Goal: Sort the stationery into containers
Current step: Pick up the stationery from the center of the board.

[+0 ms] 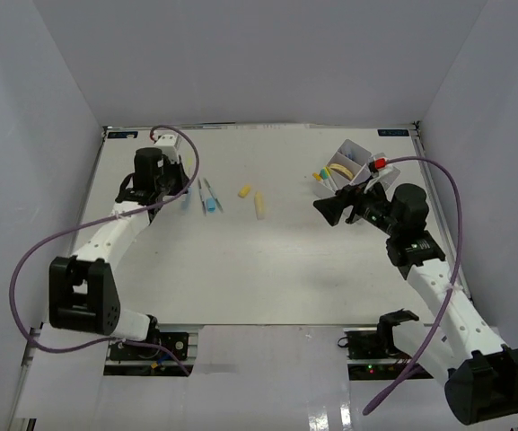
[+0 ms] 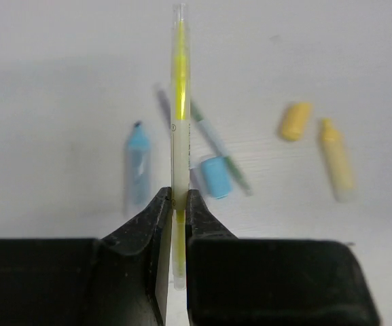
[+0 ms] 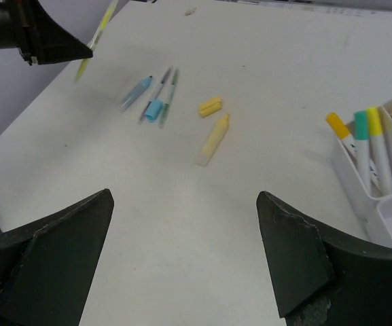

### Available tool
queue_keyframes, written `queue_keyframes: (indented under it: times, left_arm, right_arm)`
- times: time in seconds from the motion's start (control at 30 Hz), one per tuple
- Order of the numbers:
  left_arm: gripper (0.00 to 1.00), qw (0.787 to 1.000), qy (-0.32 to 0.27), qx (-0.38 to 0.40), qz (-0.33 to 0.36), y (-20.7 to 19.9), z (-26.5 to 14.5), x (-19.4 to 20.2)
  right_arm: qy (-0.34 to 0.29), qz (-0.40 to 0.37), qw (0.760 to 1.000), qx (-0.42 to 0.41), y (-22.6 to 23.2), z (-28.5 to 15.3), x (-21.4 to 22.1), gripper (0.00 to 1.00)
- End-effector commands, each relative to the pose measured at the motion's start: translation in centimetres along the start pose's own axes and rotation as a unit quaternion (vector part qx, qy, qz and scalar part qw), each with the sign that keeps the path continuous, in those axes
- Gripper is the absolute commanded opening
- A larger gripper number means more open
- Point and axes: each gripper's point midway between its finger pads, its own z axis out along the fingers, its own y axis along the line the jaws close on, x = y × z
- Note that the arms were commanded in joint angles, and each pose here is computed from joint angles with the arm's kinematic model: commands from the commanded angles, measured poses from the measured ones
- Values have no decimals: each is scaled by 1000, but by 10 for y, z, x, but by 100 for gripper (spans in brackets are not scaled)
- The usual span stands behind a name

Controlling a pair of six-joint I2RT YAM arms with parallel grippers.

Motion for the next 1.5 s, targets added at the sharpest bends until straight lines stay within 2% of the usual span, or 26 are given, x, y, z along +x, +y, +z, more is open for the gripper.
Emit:
queue_keyframes:
  times: [0.0,0.1,0.2,0.37,0.43,0.73,0.83,0.87,0.93,0.97,1.03,1.07,1.17,1.27,1.3,1.4,1.43,1.47]
  left_arm:
    - [8,979,-86,162,90,-94,-51,-28]
    - [9,953,-115,246,136,-140,-86,-21]
    - [9,926,-140,306,171,-167,-115,-12]
    - [10,890,-186,368,194,-192,-152,-7]
    - [10,885,-190,376,196,-194,-157,-3]
    - [11,874,-193,402,194,-205,-163,0]
    - [11,878,-187,403,180,-205,-163,1]
    - [11,878,-186,404,179,-205,-163,1]
    - [12,880,-184,401,176,-205,-161,2]
    - [12,880,-184,402,175,-205,-161,1]
    - [13,880,-182,403,173,-205,-160,2]
    - [14,881,-180,401,172,-205,-159,2]
    - [17,887,-175,395,167,-203,-154,3]
    - [32,893,-166,387,158,-202,-149,5]
    - [45,896,-162,383,153,-201,-146,5]
    - [69,914,-151,354,130,-194,-136,4]
    - [85,921,-141,343,123,-191,-130,6]
    - [92,930,-139,321,109,-186,-124,2]
  right_arm:
    - [-16,4,998,-65,51,10,-31,92]
    - [-17,13,996,-90,79,27,-42,91]
    - [-20,30,992,-119,105,42,-54,91]
    - [-20,44,988,-143,132,70,-63,90]
    - [-26,44,987,-151,142,77,-73,90]
    - [-15,59,983,-171,172,116,-67,85]
    - [-10,60,983,-175,177,125,-61,77]
    - [-7,61,983,-174,177,129,-60,68]
    - [-3,63,983,-174,178,131,-57,60]
    - [-1,65,983,-172,177,133,-55,51]
    - [-1,65,984,-167,175,134,-54,41]
    - [-4,64,985,-162,173,134,-54,32]
    - [-7,60,987,-148,168,132,-54,22]
    - [-12,42,993,-110,153,128,-55,15]
    - [-5,26,996,-88,143,128,-51,14]
    - [-23,-4,1000,-2,106,121,-60,11]
    - [-18,-28,999,32,85,117,-58,11]
    - [-32,-37,996,78,66,109,-66,10]
